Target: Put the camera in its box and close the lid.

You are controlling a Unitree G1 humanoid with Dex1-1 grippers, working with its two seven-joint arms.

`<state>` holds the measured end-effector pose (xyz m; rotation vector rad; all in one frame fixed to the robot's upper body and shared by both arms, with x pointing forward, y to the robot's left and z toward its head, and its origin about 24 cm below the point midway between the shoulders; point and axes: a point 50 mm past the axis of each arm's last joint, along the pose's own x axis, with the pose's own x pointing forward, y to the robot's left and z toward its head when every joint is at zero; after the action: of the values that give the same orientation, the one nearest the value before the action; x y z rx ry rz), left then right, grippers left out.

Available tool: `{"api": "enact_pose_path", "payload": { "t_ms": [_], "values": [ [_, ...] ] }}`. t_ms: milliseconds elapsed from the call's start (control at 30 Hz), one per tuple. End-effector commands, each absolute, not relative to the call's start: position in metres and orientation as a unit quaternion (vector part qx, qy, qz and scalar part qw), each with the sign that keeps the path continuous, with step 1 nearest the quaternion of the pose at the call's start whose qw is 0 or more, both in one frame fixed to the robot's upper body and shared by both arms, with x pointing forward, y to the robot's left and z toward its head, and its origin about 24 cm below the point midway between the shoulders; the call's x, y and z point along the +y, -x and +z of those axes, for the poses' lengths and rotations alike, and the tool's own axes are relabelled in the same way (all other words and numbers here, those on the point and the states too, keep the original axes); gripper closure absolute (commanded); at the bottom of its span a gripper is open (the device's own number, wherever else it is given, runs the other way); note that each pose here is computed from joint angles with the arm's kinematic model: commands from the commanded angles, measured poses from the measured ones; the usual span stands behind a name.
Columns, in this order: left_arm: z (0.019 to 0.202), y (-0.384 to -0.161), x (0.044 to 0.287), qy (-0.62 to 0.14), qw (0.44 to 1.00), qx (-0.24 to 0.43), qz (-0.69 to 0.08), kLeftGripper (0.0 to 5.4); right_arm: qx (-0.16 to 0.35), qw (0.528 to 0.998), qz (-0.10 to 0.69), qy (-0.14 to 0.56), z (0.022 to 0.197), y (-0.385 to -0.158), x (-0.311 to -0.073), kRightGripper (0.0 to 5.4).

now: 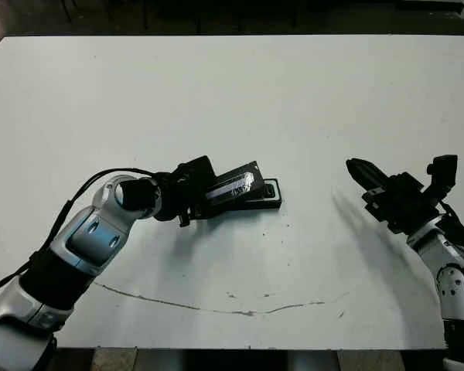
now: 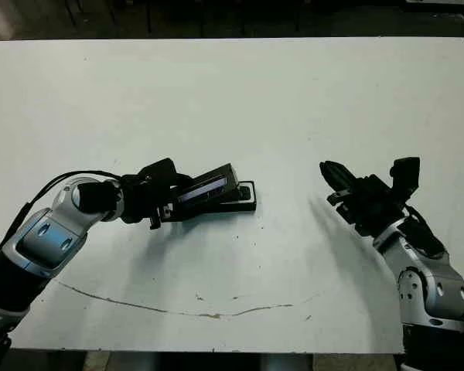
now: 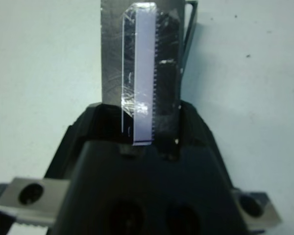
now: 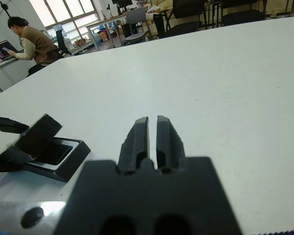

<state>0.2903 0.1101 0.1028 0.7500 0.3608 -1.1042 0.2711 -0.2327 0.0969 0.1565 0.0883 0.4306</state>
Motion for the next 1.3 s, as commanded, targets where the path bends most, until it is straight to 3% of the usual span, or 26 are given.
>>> {"api": "enact_pose_path", "payload": {
  "t_ms": [33,567,967,1300],
  "values": [
    [0.06,-0.27,0.102,-0.307,0.713,0.253,-0.577,2.94,0.051,0.972,0.21,-0.089,0.088,-0.268,-0.234,5.4],
    [0.049,-0.304,0.085,-0.331,0.693,0.268,-0.582,2.94,0.055,0.974,0.207,-0.081,0.087,-0.266,-0.233,5.4],
    [0.058,-0.306,0.06,-0.317,0.689,0.214,-0.615,2.94,0.059,0.974,0.202,-0.086,0.086,-0.264,-0.232,5.4],
    [0.07,-0.31,0.048,-0.319,0.676,0.206,-0.631,2.94,0.06,0.973,0.207,-0.085,0.085,-0.265,-0.232,5.4]
  ]
}}
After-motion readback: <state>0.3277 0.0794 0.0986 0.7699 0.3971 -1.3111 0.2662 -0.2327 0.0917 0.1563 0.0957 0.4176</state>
